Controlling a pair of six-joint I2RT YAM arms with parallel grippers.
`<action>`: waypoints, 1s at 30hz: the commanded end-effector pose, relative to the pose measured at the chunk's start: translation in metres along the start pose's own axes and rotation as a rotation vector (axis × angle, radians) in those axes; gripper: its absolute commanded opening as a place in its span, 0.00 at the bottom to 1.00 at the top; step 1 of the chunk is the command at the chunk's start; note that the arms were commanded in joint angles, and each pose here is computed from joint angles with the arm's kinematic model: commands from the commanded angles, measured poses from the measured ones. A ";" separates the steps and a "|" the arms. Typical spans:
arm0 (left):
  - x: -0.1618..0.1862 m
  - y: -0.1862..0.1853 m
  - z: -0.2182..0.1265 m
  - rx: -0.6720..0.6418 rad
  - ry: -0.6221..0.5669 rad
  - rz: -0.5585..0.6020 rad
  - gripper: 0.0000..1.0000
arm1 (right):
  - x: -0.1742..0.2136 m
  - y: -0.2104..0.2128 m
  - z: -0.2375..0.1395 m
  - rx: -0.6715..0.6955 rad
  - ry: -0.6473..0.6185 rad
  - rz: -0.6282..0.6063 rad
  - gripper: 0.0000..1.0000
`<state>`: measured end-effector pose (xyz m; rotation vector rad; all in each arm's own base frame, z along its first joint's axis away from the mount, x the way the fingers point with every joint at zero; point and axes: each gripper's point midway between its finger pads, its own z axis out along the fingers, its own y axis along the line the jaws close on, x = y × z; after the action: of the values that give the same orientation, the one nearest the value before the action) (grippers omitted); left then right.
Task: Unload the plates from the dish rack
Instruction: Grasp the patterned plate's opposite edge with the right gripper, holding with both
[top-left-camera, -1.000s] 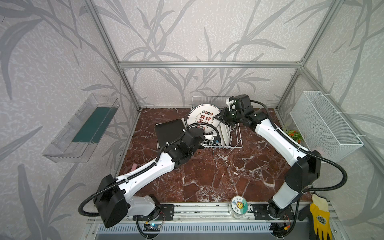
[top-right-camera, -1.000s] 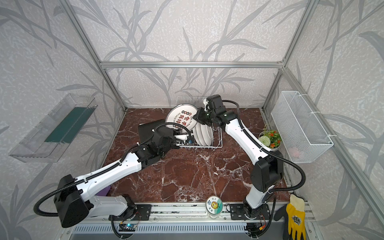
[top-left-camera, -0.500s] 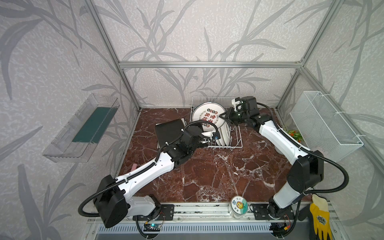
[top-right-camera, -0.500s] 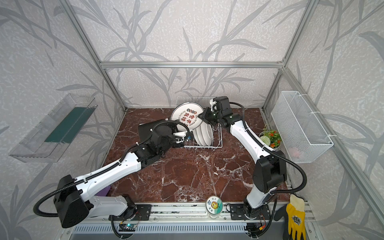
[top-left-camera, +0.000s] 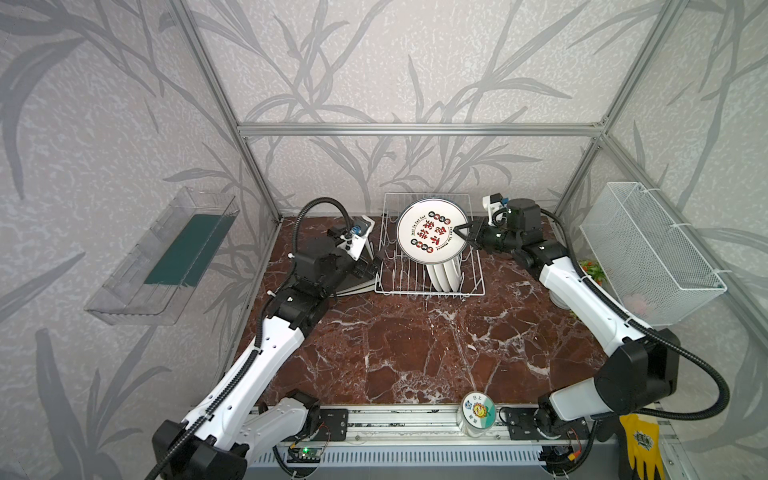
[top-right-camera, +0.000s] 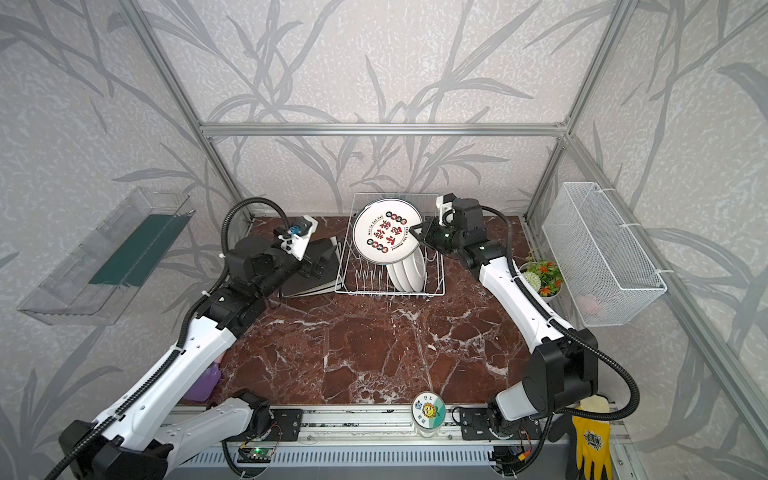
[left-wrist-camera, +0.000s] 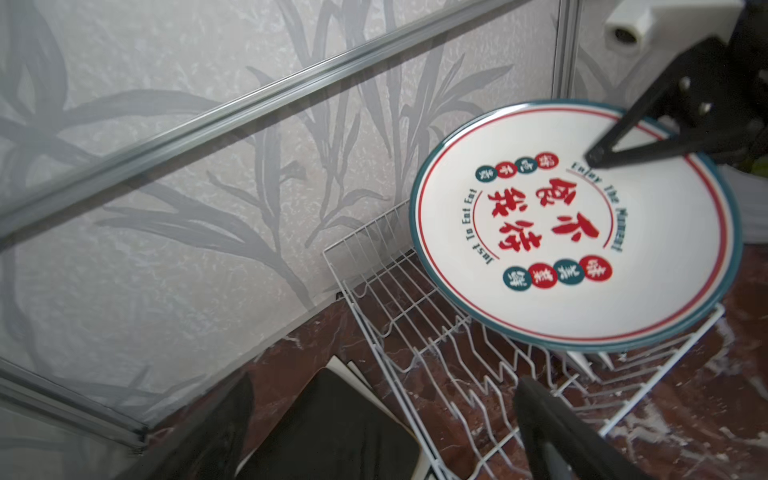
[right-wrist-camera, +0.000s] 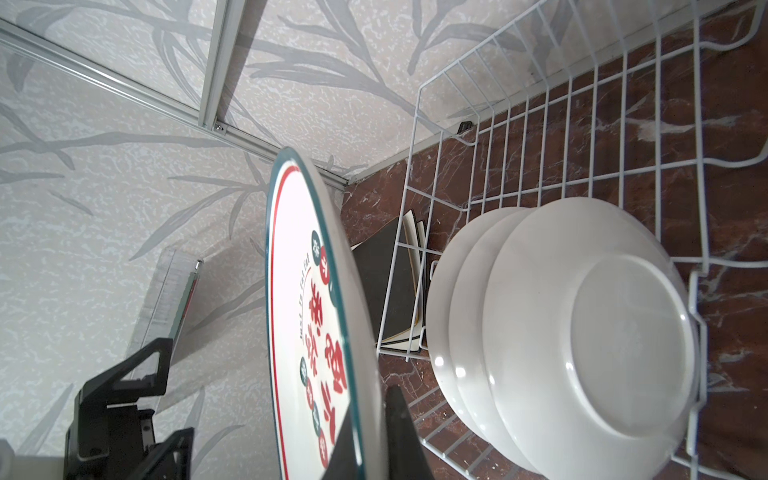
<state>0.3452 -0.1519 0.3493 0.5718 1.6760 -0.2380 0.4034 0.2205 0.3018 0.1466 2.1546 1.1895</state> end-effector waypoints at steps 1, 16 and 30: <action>-0.007 -0.014 0.006 0.186 0.005 -0.338 0.99 | -0.010 0.035 -0.017 -0.116 -0.054 -0.147 0.00; 0.010 -0.054 0.064 0.610 0.214 -0.668 0.98 | 0.017 0.043 -0.012 -0.212 -0.029 -0.316 0.00; 0.034 -0.070 0.062 0.670 0.297 -0.669 0.59 | 0.026 0.038 0.005 -0.239 -0.007 -0.324 0.00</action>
<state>0.3666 -0.2271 0.2911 0.4814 2.0387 -1.2479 0.3795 0.2476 0.3014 -0.2167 2.0061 1.2056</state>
